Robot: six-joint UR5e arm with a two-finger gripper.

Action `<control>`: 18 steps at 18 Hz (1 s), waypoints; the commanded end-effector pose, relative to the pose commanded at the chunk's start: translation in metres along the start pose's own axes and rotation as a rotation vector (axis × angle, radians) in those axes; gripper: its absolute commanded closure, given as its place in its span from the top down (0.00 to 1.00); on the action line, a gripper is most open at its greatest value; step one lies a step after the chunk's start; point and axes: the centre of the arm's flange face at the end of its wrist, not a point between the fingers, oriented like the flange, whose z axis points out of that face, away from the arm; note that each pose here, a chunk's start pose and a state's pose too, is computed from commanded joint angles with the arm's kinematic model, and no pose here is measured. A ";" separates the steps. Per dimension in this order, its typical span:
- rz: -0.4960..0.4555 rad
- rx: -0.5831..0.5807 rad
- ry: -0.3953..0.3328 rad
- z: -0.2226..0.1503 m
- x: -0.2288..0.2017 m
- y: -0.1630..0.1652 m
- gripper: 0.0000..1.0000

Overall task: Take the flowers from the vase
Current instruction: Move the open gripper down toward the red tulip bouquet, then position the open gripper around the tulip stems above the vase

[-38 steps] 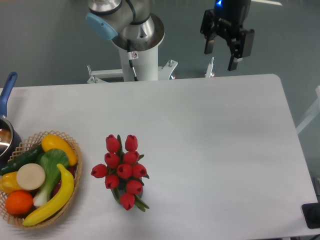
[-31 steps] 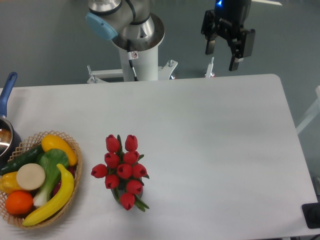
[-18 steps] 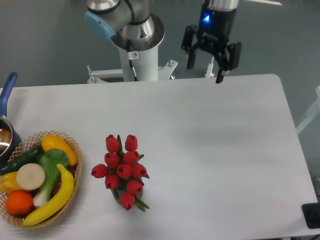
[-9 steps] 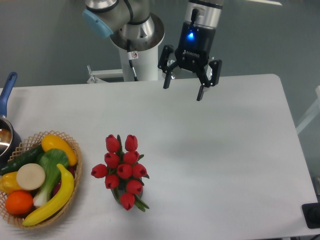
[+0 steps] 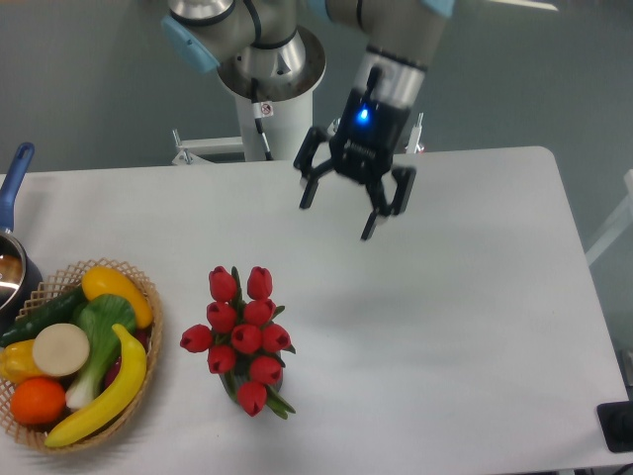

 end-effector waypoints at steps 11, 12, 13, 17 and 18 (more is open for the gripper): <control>-0.071 0.222 0.148 0.051 -0.039 0.014 1.00; -0.064 0.218 0.159 0.058 -0.038 0.011 1.00; -0.056 0.216 0.163 0.062 -0.040 0.009 1.00; -0.020 0.215 0.184 0.084 -0.039 0.000 1.00; -0.018 0.215 0.184 0.085 -0.039 0.000 1.00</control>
